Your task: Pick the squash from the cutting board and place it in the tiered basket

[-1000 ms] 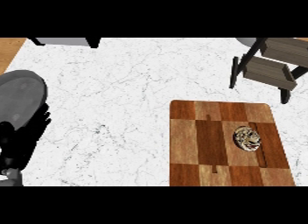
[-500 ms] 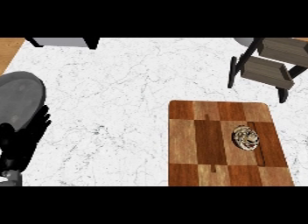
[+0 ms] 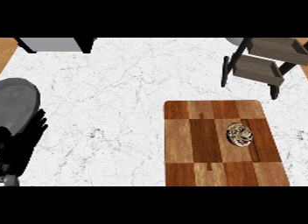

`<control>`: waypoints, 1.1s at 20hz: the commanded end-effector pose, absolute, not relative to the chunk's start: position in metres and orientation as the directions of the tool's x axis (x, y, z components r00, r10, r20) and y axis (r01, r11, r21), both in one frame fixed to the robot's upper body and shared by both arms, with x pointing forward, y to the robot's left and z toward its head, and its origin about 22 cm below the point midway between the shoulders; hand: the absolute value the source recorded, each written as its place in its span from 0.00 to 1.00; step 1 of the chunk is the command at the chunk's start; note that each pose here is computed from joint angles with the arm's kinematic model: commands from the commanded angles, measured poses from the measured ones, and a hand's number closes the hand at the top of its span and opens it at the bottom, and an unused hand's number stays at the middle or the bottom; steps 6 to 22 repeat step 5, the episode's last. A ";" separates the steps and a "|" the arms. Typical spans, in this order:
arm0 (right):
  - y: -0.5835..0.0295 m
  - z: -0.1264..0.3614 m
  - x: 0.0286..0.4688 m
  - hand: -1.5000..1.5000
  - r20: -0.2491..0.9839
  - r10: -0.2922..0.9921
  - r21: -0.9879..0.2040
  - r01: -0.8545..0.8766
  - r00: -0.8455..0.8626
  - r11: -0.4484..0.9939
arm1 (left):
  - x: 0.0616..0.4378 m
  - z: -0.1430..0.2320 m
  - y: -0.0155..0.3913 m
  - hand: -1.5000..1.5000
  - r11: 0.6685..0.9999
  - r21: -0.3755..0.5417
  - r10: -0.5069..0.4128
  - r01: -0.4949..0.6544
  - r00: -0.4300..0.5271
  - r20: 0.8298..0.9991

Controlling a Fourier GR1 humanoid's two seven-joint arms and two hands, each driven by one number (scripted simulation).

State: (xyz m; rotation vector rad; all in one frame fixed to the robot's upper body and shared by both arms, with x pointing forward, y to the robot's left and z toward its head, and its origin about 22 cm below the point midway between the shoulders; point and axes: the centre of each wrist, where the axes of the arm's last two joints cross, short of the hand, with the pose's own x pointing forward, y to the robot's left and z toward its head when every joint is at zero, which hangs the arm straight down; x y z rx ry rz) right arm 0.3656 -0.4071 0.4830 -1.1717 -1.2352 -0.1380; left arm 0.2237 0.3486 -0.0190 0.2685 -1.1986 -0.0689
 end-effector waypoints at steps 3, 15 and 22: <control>-0.461 0.484 0.325 0.00 0.902 0.388 -0.400 0.704 0.189 0.587 | 0.210 -0.020 0.354 0.50 0.961 0.246 -0.176 -0.129 0.400 0.899; -0.470 0.473 0.326 0.00 0.906 0.372 -0.408 0.648 0.202 0.643 | 0.205 -0.025 0.372 0.50 0.960 0.243 -0.173 -0.139 0.387 0.906; -0.470 0.473 0.326 0.00 0.906 0.372 -0.408 0.648 0.202 0.643 | 0.205 -0.025 0.372 0.50 0.960 0.243 -0.173 -0.139 0.387 0.906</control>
